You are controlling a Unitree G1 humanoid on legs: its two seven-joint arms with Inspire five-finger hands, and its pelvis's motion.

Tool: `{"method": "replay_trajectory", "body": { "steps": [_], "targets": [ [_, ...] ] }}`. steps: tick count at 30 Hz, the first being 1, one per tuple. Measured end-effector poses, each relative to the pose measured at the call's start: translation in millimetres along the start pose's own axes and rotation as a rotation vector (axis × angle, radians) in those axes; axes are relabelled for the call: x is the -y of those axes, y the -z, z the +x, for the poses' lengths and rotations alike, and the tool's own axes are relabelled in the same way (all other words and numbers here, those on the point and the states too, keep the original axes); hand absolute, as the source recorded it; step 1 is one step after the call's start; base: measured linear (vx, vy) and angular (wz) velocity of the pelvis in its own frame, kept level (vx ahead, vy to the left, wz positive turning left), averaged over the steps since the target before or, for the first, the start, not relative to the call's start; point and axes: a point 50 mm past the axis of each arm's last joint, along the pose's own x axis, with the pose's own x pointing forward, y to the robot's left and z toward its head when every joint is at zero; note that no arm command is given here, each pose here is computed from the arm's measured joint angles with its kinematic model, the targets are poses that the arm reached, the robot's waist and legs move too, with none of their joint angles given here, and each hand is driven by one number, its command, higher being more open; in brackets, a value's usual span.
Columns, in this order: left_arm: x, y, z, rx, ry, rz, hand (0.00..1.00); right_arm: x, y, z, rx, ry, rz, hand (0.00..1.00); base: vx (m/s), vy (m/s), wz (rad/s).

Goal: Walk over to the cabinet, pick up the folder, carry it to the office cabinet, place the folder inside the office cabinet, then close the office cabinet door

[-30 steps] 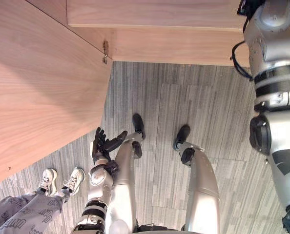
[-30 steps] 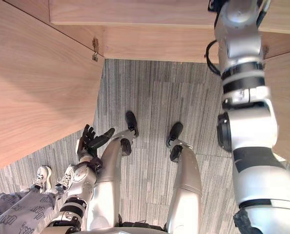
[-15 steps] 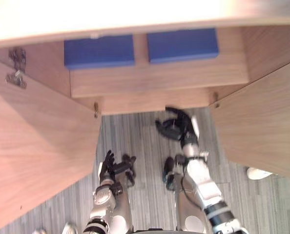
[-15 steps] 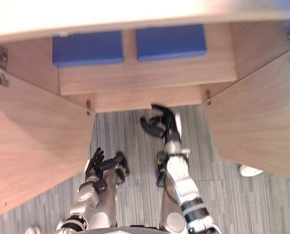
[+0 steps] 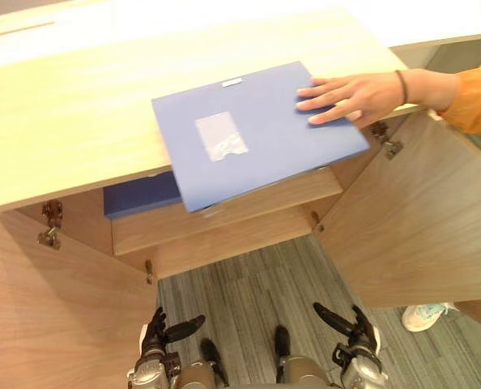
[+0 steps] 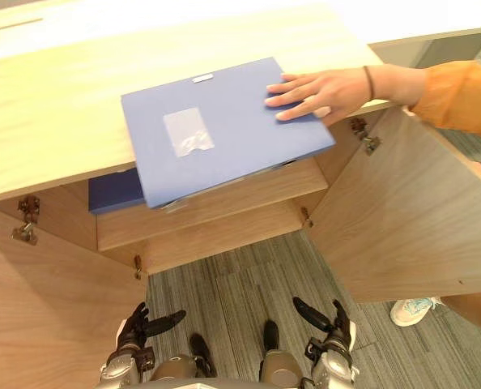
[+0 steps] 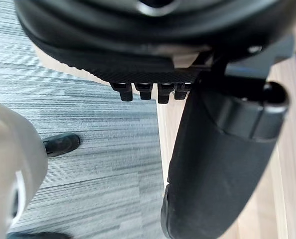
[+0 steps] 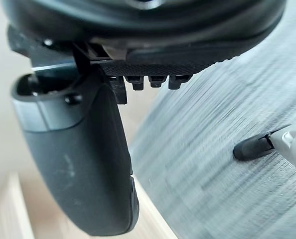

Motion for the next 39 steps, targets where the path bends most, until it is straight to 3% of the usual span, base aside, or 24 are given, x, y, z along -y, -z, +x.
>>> {"method": "replay_trajectory", "body": {
  "steps": [8, 22, 27, 32, 39],
  "targets": [
    [-3.4, 21.9, -7.2, -0.075, 0.018, 0.037, 1.0, 25.7, 19.2, -2.7, -0.089, 0.061, -0.006, 1.0, -0.04, 0.036, -0.06],
    [-9.9, 24.2, -10.8, -0.069, 0.005, 0.059, 1.0, -1.0, 14.7, 2.4, -0.093, -0.049, -0.12, 1.0, 0.0, -0.017, 0.26],
    [-12.1, -18.0, -22.7, 0.176, -0.027, 0.02, 1.0, -0.8, 22.0, -0.3, -0.113, -0.049, -0.159, 1.0, -0.02, -0.045, 0.45],
    [-17.7, -92.3, -68.0, 0.593, -0.034, -0.042, 1.0, 1.3, 28.5, -3.4, -0.124, -0.056, -0.212, 1.0, -0.01, -0.049, 0.36],
    [-25.5, -168.4, -135.7, 1.081, -0.064, -0.091, 1.0, 6.6, 35.9, -4.3, -0.162, -0.065, -0.254, 1.0, -0.04, -0.028, 0.09]
  ]
}}
